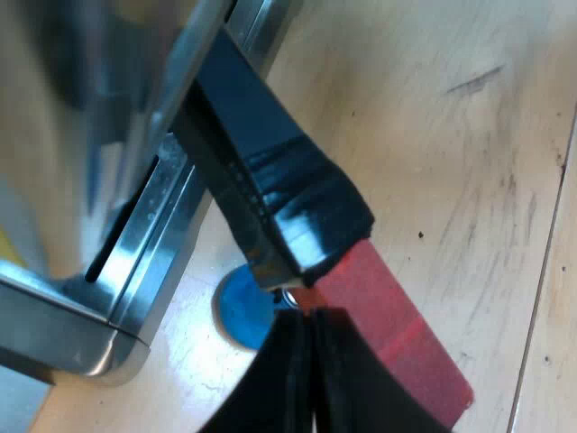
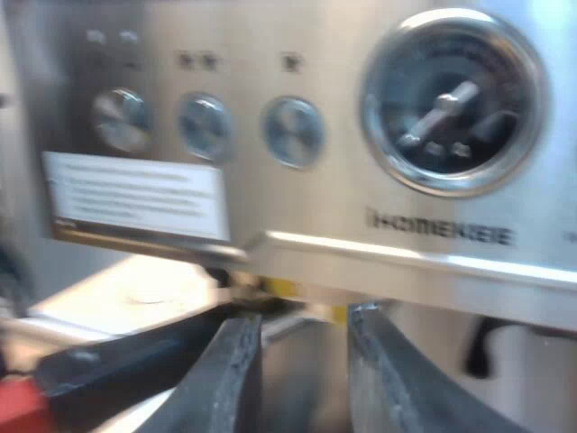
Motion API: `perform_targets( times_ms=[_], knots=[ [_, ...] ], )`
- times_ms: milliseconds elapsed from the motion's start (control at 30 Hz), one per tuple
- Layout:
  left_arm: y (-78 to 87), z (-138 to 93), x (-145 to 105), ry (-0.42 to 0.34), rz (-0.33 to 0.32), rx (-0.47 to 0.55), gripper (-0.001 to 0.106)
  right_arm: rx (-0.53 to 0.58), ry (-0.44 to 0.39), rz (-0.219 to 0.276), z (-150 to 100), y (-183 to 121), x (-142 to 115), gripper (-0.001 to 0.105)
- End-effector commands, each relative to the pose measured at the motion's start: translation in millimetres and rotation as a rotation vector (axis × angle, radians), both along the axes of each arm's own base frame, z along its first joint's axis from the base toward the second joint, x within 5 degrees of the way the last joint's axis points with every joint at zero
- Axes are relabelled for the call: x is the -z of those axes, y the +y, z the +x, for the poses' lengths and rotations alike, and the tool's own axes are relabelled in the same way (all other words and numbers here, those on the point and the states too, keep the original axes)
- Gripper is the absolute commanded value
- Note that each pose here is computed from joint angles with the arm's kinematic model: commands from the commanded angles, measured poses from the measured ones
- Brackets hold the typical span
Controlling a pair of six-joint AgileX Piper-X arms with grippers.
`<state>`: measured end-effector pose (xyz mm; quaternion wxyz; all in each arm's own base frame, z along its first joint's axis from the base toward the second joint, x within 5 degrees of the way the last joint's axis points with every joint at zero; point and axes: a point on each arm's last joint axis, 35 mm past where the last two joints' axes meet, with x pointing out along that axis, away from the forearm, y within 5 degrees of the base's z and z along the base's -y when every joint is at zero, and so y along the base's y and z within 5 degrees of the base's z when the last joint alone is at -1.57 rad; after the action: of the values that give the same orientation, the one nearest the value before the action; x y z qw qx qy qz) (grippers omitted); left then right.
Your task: Put the handle in the coffee machine
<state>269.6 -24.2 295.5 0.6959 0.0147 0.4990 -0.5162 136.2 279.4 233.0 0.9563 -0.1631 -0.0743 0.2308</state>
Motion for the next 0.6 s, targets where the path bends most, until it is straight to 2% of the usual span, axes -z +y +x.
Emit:
perform_targets(
  times_ms=[33, 233, 400, 467, 600],
  knots=[
    [-6.7, -7, 0, 0.072, -0.065, -0.006, 0.000, -0.087, 0.047, 0.003, -5, -6, -12, 0.027],
    [-6.9, -7, 0, 0.103, -0.072, -0.036, 0.000, -0.286, 0.170, -0.021, -18, -22, -31, 0.027],
    [-6.9, -7, 0, 0.115, -0.073, -0.047, 0.000, -0.314, 0.211, -0.009, -23, -31, -40, 0.027],
    [-7.6, -7, -1, 0.137, -0.098, -0.068, 0.000, -0.311, 0.217, 0.000, -28, -44, -54, 0.027],
    [-7.8, -7, -1, 0.154, -0.109, -0.083, 0.000, -0.308, 0.218, -0.001, -30, -51, -60, 0.027]
  ],
)
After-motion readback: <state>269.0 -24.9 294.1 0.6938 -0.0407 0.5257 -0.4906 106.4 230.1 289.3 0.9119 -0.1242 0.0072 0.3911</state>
